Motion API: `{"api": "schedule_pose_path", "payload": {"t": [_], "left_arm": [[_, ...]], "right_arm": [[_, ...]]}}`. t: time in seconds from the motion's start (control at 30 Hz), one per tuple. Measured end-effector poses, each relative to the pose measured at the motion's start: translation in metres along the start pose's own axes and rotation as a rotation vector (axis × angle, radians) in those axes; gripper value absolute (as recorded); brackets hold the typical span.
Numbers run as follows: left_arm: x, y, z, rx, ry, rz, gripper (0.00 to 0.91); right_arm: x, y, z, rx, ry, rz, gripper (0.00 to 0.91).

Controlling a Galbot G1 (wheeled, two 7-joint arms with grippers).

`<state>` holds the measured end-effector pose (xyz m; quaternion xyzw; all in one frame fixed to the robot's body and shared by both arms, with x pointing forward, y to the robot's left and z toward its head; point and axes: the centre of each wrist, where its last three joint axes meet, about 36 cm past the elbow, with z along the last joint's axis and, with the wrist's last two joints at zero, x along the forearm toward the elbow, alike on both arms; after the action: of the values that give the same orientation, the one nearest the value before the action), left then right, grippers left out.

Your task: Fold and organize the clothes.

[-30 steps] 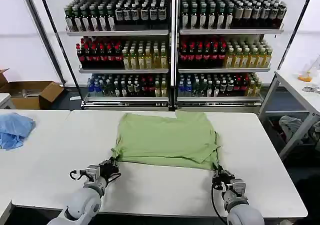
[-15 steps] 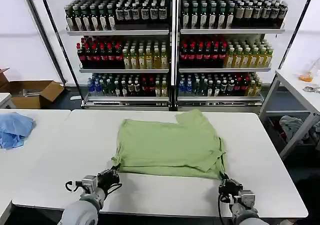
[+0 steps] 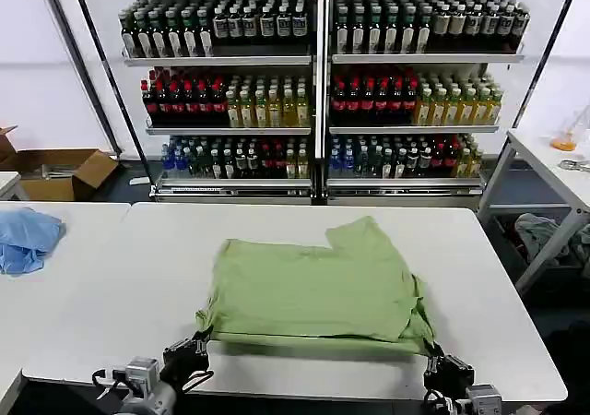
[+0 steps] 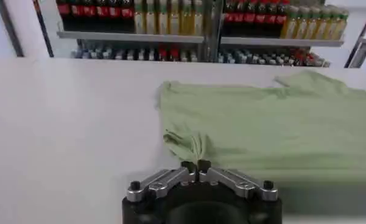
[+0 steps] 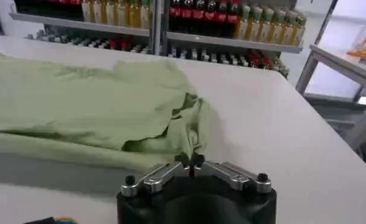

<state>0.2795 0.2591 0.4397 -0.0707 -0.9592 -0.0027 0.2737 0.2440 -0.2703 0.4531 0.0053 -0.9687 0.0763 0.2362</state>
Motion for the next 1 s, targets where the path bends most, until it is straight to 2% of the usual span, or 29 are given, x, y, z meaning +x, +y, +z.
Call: {"api": "schedule_pose_path", "payload": {"t": [0.27,0.43,0.67,1.0], "left_arm": [[0.013,0.013,-0.017,-0.065,-0.010,-0.031,0.907],[0.007,0.022,-0.028,-0.095,-0.022,-0.041,0.907],[-0.033,0.036,-0.044,-0.089,-0.034,-0.037,0.907],[-0.115,0.043,-0.076,-0.089,-0.048,-0.029,0.907]], "right_arm": [[-0.001,-0.012,-0.015,0.014,-0.044,0.022,0.907],[-0.018,-0.017,-0.027,0.005,-0.075,0.022,0.907],[-0.067,-0.019,-0.048,-0.030,-0.115,-0.002,0.907],[-0.161,-0.008,-0.085,-0.090,-0.118,-0.048,0.907]]}}
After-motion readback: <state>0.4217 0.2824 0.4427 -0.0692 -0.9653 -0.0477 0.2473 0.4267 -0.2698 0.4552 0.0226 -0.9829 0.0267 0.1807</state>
